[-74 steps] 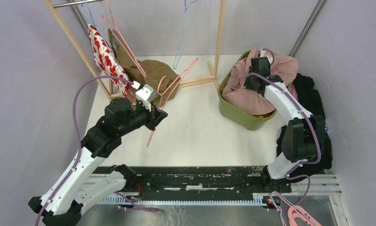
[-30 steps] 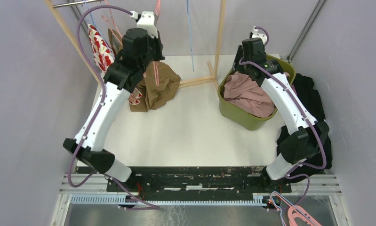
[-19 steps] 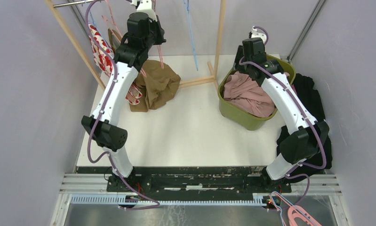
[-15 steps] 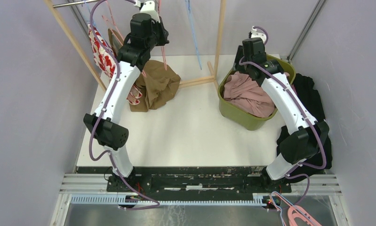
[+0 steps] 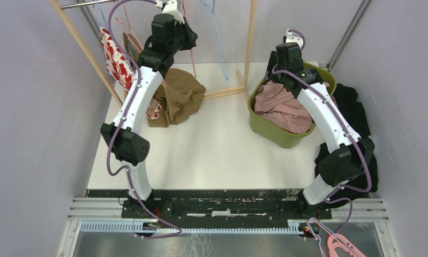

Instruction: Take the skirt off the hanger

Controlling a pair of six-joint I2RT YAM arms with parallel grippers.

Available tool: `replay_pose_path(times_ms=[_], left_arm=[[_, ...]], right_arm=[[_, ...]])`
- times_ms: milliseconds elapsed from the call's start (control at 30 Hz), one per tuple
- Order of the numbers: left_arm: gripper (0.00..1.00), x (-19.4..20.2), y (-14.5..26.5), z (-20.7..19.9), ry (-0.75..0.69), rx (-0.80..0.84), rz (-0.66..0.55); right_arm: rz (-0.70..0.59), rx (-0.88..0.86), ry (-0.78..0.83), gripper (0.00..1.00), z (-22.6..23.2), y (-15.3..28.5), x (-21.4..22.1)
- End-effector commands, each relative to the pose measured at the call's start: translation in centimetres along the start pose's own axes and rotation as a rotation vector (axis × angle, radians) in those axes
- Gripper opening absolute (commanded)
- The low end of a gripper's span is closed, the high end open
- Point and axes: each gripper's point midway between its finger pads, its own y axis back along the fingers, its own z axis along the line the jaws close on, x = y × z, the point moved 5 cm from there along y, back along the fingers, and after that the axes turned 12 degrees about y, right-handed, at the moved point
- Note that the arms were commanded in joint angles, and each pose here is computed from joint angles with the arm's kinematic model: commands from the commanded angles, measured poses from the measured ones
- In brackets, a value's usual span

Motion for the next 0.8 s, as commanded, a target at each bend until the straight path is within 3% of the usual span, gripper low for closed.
replay_pose_path(times_ms=[0,567,667,767], left_arm=[[0.03,-2.2,-0.6,-0.9,0.105,0.060,-0.056],[0.03,0.2,-1.9,1.1,0.186,0.019,0.087],[0.21,0.6,-1.9,1.0,0.175,0.037,0.114],[0.30,0.7,-1.5,1.0,0.148,0.041,0.120]], right_arm=[[-0.091,-0.014,-0.019,0.60,-0.1,1.4,-2.4],[-0.099,-0.028,-0.024,0.59,-0.2,2.0,-2.3],[-0.097,-0.026,-0.020,0.59,-0.3,2.1,-2.2],[-0.098,-0.029,-0.023,0.59,-0.2,2.2,-2.2]])
